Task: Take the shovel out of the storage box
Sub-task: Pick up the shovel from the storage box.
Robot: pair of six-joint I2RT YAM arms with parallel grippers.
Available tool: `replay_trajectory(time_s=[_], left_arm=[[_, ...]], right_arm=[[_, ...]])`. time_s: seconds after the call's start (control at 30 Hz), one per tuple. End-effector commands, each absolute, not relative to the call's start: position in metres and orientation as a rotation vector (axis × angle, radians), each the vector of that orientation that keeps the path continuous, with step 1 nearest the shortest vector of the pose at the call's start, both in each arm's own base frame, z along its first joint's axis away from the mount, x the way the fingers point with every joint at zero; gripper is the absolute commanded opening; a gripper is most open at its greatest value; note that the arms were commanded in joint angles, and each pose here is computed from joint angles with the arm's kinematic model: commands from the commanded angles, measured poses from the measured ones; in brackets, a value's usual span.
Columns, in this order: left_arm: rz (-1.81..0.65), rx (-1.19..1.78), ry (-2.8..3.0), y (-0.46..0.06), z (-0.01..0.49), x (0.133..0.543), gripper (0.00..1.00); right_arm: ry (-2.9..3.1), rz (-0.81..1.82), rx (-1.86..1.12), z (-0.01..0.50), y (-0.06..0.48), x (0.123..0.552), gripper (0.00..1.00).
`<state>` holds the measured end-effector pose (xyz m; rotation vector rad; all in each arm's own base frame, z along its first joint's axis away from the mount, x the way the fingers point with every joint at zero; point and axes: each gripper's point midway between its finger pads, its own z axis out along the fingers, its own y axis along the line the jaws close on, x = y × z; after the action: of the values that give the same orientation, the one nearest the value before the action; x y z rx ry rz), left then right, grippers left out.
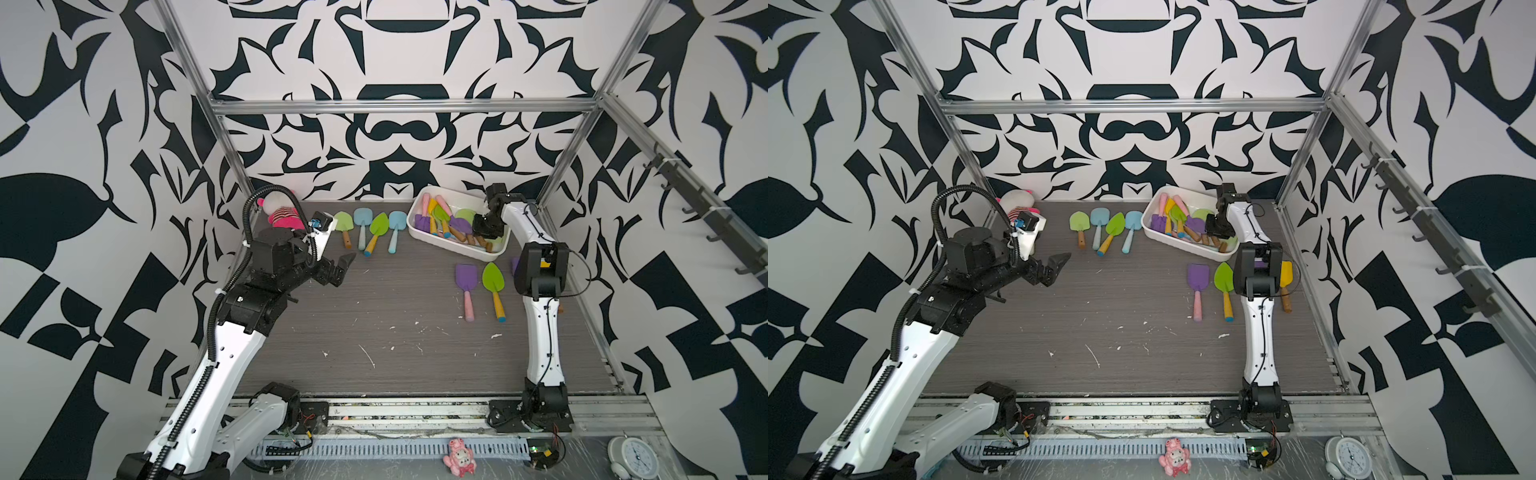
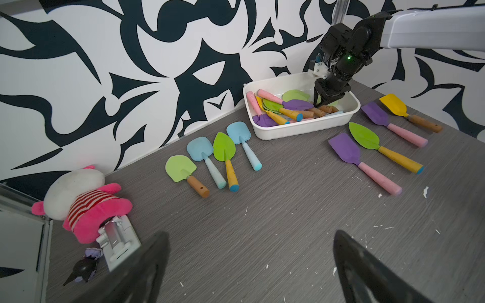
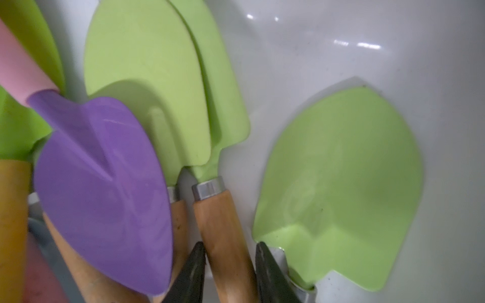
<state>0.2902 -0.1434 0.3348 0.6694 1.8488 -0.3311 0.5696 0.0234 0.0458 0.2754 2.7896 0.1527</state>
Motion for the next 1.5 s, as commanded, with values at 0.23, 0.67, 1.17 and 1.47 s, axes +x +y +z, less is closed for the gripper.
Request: replay_trajectory(time_s=[0.23,0.67,1.17,1.47], left_arm=[[-0.321,0.682,1.852,-0.141,0.334,0.285,1.00],[-0.321,0.681,1.840,-0.141,0.334,0.283,0.99],[-0.331,0.670,1.839,-0.142,0.335,0.284,1.00],[-0.339,0.669,1.842,-0.143,0.334,0.284,0.99]], right_arm=[[2.823,0.098,0.216,0.049,0.020,0.561,0.22],[2.737,0.095,0.133,0.100,0.020,0.560,0.00],[2.768,0.077,0.107,0.089,0.019,0.561,0.00],[2.845,0.063,0.103,0.051,0.017,0.560,0.08]])
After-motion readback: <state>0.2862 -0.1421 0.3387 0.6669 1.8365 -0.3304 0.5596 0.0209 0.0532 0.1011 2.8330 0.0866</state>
